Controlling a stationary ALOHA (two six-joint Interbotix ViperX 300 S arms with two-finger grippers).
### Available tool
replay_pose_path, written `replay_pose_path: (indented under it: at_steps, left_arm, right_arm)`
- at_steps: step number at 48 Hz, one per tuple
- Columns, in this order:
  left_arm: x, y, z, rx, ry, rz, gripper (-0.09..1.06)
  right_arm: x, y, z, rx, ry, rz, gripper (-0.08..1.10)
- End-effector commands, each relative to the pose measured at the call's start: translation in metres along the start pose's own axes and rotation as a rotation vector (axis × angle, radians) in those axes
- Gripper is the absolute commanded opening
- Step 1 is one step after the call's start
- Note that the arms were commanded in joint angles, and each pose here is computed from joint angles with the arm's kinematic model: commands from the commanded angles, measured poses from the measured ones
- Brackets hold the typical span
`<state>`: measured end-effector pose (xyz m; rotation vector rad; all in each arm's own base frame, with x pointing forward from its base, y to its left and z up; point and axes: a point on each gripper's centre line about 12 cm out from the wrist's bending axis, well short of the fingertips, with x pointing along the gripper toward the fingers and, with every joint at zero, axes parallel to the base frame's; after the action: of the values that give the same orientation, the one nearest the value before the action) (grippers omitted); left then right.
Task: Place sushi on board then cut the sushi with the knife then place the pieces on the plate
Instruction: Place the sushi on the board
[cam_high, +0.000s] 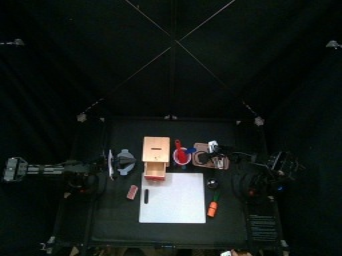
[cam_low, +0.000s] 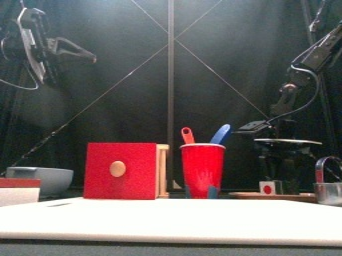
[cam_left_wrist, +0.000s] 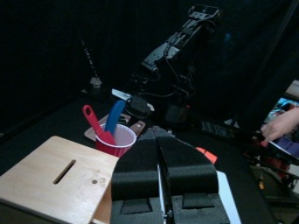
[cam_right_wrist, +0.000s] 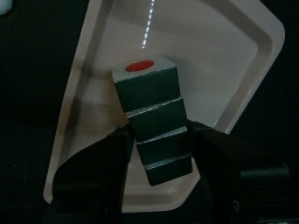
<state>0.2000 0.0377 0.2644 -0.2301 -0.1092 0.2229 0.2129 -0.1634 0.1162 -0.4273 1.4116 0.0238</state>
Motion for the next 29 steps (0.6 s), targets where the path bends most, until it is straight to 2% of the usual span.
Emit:
replay_pose_path:
  at_steps: [1, 14, 29]
  left_arm:
    - [0.003, -0.002, 0.008, -0.002, -0.026, -0.002, 0.08]
    - [0.003, -0.001, 0.007, -0.001, -0.025, -0.001, 0.08]
    - [0.003, 0.004, 0.008, 0.002, -0.029, 0.022, 0.08]
  right_arm:
    - [-0.005, -0.005, 0.004, 0.011, -0.020, -0.019, 0.79]
    - [-0.026, -0.006, 0.009, 0.062, -0.066, -0.036, 0.78]
    - [-0.091, 0.003, 0.010, 0.178, -0.219, -0.068, 0.78]
